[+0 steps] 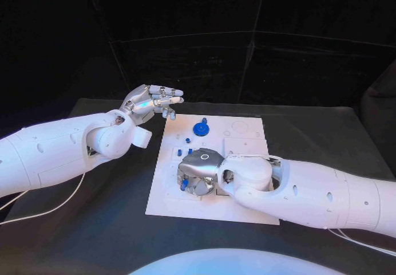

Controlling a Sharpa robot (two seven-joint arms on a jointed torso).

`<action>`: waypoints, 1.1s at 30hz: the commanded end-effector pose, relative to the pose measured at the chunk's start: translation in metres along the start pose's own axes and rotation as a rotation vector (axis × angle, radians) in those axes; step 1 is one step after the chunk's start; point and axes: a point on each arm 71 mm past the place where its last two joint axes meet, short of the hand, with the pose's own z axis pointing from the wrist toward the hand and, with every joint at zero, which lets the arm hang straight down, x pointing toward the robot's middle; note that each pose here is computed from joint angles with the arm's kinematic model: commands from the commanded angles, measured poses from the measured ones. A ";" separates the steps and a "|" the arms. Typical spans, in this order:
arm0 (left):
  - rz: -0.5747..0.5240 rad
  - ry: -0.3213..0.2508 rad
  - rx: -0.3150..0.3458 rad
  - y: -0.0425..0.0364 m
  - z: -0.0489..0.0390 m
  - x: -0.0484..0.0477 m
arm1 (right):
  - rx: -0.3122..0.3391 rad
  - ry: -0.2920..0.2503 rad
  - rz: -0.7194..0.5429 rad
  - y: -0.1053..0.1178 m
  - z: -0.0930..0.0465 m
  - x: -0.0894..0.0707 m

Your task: Assemble the parts on the task board

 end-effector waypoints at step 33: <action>-0.008 0.009 -0.006 -0.0003 0.0009 -0.0012 | -0.008 -0.212 0.076 -0.009 -0.019 -0.014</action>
